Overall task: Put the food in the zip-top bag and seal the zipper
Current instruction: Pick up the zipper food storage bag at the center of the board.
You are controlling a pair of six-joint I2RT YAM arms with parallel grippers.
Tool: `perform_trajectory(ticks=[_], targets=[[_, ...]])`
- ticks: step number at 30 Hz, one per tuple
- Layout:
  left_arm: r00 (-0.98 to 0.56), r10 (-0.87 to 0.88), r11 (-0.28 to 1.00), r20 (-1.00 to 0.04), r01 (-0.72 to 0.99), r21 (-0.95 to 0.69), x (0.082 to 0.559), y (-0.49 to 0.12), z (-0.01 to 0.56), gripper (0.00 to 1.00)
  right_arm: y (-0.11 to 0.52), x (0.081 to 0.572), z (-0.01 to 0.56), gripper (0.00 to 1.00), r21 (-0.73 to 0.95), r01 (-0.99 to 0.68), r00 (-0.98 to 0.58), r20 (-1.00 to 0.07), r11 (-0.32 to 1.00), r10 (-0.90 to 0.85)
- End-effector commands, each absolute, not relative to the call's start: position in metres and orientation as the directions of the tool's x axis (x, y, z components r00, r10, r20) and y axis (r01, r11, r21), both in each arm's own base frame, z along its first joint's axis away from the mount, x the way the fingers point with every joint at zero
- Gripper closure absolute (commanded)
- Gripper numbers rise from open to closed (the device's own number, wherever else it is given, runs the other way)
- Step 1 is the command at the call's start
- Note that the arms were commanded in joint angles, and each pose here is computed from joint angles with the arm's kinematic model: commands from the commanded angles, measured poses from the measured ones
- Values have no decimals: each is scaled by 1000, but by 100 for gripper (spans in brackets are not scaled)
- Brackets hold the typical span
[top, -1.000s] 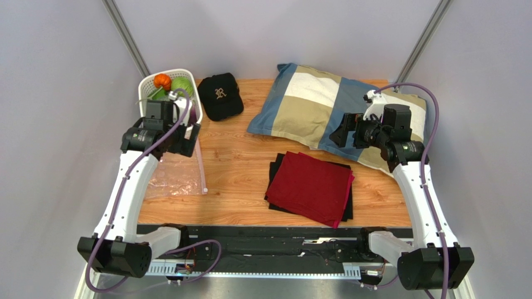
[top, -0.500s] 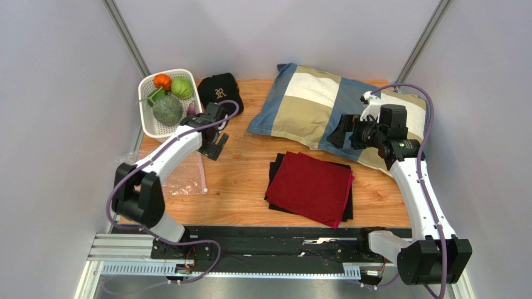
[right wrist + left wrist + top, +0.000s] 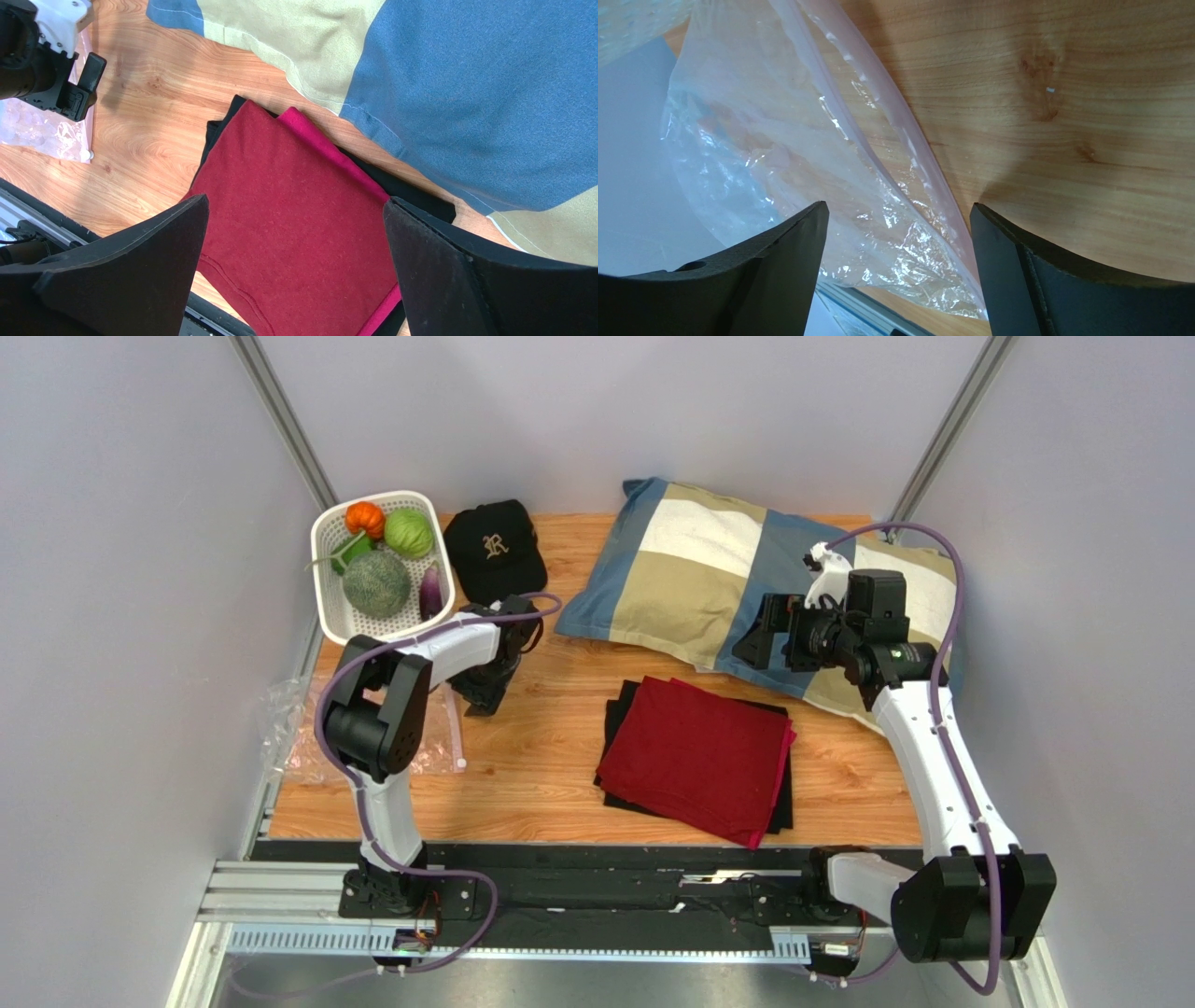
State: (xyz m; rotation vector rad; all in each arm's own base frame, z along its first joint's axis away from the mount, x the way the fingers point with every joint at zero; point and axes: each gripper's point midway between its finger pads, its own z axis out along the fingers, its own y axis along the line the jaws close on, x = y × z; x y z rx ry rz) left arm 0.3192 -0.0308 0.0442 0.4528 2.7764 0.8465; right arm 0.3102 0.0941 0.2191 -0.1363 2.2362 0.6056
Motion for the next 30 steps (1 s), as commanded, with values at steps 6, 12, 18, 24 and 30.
perform_trajectory(ticks=[6, 12, 18, 24, 30], targets=[[-940, 314, 773, -130, 174, 610, 335, -32, 35, 32, 93, 318, 230, 0, 349, -320, -647, -760, 881, 66], [-934, 324, 805, -153, 188, 563, 330, -38, 47, 58, 95, 319, 238, 0, 349, -342, -638, -768, 873, 58], [-913, 337, 840, -230, 181, 512, 318, -40, 81, 100, 101, 316, 242, 0, 365, -365, -627, -777, 857, 64], [-880, 333, 911, -337, 209, 354, 306, -64, 133, 100, 114, 311, 252, 0, 409, -424, -612, -787, 808, 77], [-817, 286, 955, -501, 286, 80, 289, -111, 209, 100, 147, 311, 289, 0, 540, -495, -591, -783, 681, 192]])
